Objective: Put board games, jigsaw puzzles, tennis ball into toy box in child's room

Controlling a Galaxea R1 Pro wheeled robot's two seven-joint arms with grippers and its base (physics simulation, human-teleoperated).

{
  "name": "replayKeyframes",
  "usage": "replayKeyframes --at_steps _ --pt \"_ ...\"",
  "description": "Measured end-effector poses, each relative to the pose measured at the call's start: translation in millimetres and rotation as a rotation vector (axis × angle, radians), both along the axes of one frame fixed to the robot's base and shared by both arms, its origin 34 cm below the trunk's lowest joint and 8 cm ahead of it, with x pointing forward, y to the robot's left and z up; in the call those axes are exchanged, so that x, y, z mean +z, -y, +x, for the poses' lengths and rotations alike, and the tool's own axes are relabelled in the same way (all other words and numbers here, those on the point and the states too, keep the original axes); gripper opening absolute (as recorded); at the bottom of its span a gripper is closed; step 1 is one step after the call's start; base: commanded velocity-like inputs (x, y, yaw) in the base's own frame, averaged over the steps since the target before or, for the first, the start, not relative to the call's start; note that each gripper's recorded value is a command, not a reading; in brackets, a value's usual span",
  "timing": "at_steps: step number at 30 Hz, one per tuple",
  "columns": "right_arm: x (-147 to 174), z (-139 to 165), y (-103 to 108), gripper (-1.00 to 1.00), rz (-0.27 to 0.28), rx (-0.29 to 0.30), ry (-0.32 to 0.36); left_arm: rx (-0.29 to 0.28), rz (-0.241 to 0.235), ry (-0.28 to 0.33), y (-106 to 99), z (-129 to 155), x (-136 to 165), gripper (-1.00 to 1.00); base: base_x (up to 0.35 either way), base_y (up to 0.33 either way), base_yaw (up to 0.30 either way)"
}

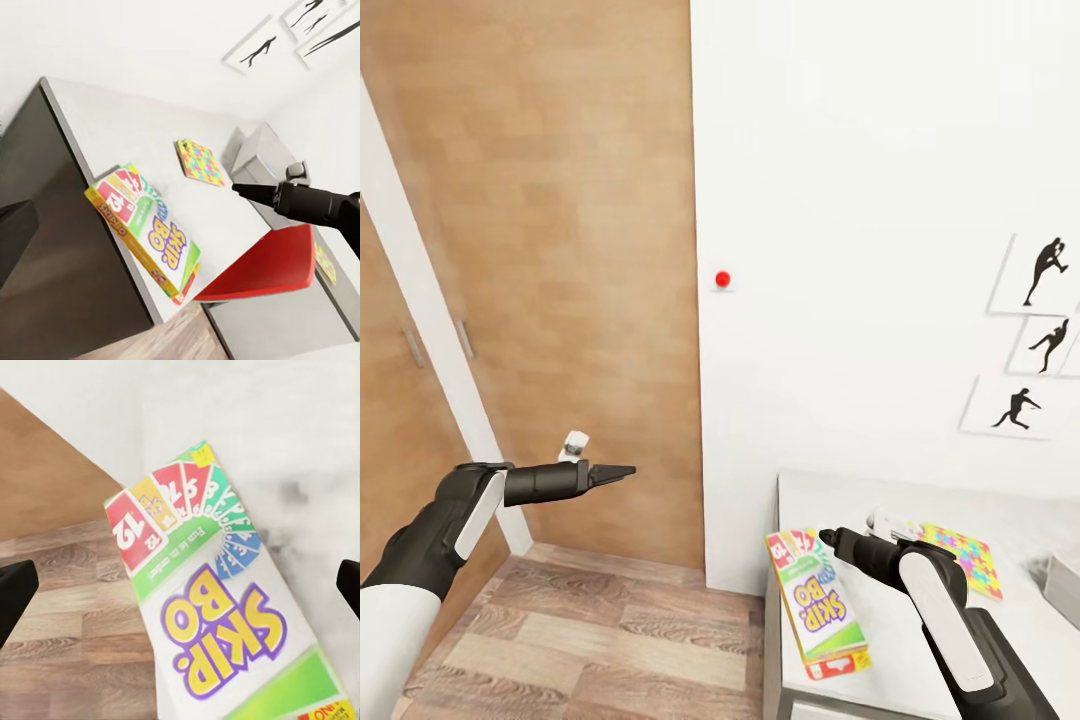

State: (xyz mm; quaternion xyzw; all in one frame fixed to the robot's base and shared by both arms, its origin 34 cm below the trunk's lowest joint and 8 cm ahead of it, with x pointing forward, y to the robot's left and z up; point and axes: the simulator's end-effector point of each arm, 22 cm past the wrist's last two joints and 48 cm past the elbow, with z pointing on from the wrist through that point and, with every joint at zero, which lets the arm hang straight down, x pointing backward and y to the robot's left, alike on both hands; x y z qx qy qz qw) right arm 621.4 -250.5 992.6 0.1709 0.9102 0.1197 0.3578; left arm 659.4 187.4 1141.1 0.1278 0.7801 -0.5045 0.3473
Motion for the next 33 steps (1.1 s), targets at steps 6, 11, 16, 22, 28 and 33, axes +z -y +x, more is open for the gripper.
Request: replayKeyframes --at_steps 6,11,16,22,28,33 --pt "-6.2 -0.2 0.7 1.00 -0.001 -0.001 -0.013 0.000 0.001 -0.010 0.1 1.2 -5.5 1.00 0.144 0.000 0.000" --pt "-9.2 -0.1 0.4 1.00 0.000 0.000 -0.019 -0.001 0.002 -0.016 0.2 1.8 -9.2 1.00 0.209 0.000 0.000" --pt "-9.6 0.4 0.3 1.00 0.002 0.000 -0.019 -0.001 0.001 -0.018 0.2 2.2 -9.9 1.00 0.082 0.000 0.000" --pt "-9.9 0.4 -0.2 1.00 0.003 0.000 -0.020 0.000 0.001 -0.018 0.0 2.4 -10.1 1.00 0.017 0.000 0.000" --pt "-10.2 0.1 -0.3 1.00 0.003 0.001 -0.021 -0.001 0.002 -0.018 0.2 2.4 -10.3 1.00 0.011 0.000 0.000" --pt "-11.0 -0.1 -0.1 1.00 0.003 0.000 -0.022 -0.001 0.002 -0.020 0.2 2.3 -11.2 1.00 0.114 0.000 0.000"
